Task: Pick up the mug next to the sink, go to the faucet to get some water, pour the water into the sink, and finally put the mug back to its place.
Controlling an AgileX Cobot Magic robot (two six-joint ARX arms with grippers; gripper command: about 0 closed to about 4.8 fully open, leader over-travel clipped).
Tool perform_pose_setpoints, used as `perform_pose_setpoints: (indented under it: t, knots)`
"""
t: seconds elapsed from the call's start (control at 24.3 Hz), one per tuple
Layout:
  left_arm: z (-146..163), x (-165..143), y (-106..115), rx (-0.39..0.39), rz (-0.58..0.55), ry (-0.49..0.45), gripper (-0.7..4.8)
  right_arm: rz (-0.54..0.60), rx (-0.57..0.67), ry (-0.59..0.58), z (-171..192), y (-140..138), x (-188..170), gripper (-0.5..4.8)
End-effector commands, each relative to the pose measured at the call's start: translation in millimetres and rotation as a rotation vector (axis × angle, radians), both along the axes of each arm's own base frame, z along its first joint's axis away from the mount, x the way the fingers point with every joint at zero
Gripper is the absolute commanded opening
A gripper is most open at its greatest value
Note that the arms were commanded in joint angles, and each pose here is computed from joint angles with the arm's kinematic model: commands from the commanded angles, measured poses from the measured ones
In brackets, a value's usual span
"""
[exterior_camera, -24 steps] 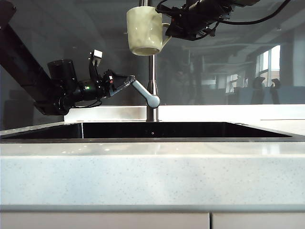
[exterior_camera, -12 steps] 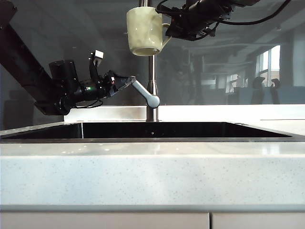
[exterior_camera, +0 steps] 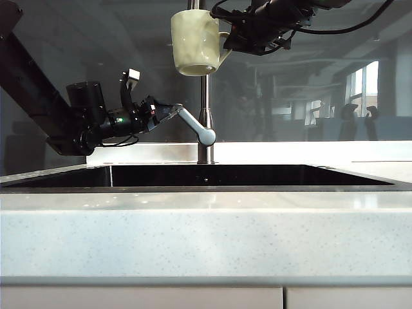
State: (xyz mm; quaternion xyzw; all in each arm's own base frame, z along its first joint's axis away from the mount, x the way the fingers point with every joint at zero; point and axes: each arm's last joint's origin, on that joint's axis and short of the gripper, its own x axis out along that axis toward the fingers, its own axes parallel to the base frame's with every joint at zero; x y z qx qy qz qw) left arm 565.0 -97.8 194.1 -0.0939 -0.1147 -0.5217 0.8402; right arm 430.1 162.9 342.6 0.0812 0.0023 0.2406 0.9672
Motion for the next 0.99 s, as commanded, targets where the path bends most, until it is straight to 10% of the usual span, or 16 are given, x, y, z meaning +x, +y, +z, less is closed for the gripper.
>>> perform_pose_setpoints:
  t: [0.04, 0.99]
  knots:
    - [7.5, -1.2, 0.0, -0.002, 0.001, -0.026, 3.37, 0.001, 0.050, -0.089, 19.5, -1.4, -5.1, -0.07]
    - [6.1, 0.5, 0.3, -0.004, 0.037, -0.020, 3.37, 0.001, 0.050, -0.090, 19.6, -1.4, -5.1, -0.07]
